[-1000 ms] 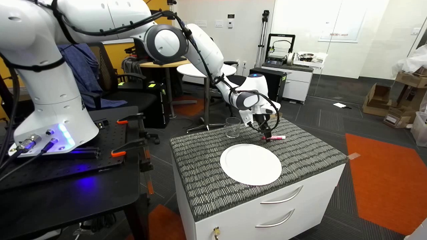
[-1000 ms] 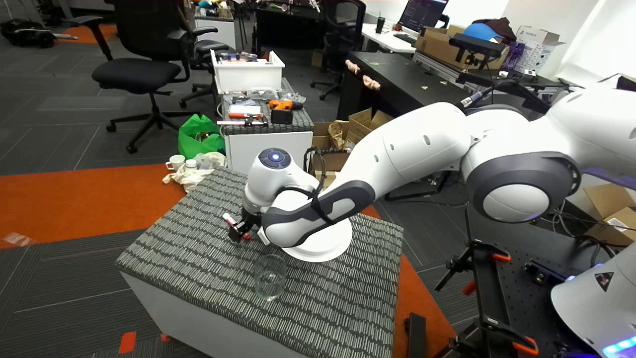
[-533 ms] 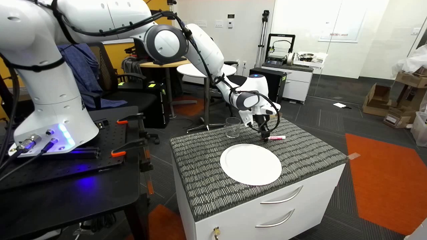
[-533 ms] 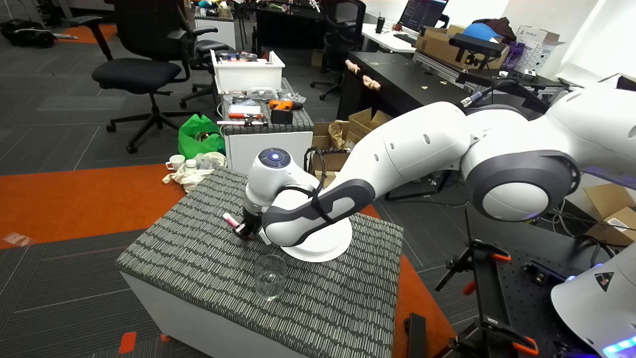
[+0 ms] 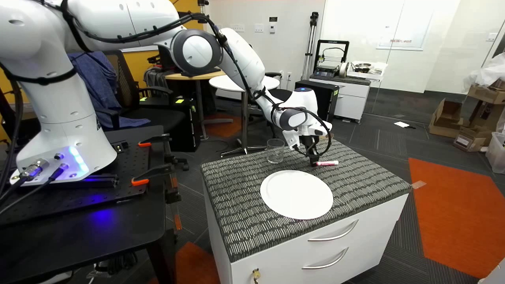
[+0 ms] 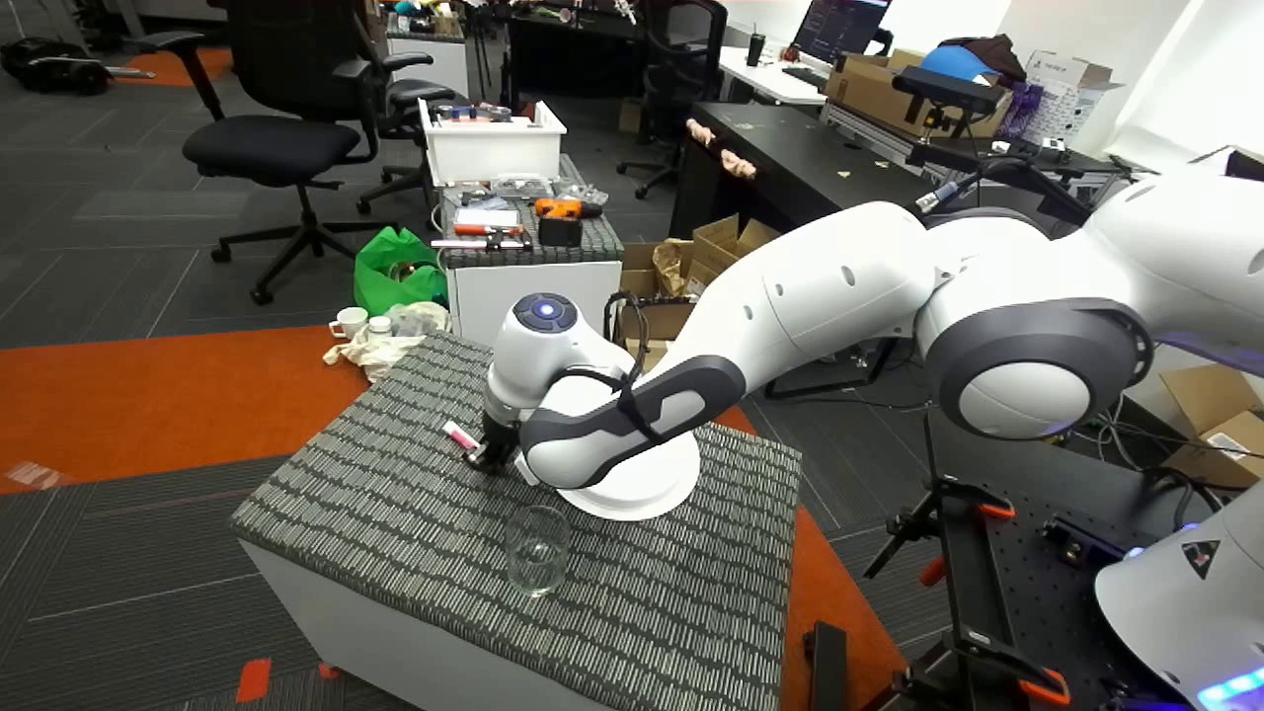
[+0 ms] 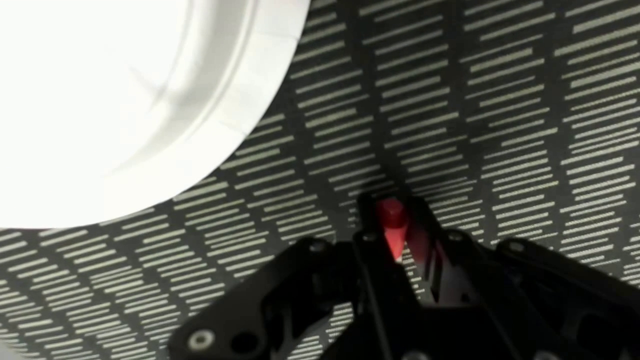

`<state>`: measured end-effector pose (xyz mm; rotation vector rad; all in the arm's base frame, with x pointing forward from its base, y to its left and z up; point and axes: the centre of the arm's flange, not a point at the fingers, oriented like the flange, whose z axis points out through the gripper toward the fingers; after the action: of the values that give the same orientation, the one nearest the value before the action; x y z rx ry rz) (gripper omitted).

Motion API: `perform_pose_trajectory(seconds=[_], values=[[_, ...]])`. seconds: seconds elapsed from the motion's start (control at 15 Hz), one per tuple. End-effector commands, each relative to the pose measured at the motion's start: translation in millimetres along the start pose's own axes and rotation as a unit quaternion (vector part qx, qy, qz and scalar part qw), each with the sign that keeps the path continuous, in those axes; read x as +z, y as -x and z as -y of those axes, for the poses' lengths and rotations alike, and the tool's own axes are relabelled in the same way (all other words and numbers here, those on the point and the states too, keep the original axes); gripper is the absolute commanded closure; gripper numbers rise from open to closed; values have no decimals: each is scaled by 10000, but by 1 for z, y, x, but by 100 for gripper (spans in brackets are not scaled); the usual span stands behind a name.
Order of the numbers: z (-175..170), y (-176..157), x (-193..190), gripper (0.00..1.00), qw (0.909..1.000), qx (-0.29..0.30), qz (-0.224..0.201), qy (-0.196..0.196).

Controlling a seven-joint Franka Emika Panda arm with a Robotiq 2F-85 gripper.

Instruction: Put the orange sharpie in the cup

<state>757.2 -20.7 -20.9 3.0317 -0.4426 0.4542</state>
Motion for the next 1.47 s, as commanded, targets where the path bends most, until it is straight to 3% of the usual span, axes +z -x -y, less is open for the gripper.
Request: perform_pose_trajectory(seconds=[0.0, 0.53, 0.87, 1.4], values=[[8, -17, 13, 95, 9998, -64, -73, 185], [3, 1, -23, 95, 9944, -202, -547, 880], [0, 19, -44, 95, 9941, -527, -413, 859], [-16, 36, -86, 95, 9922, -524, -253, 1107]])
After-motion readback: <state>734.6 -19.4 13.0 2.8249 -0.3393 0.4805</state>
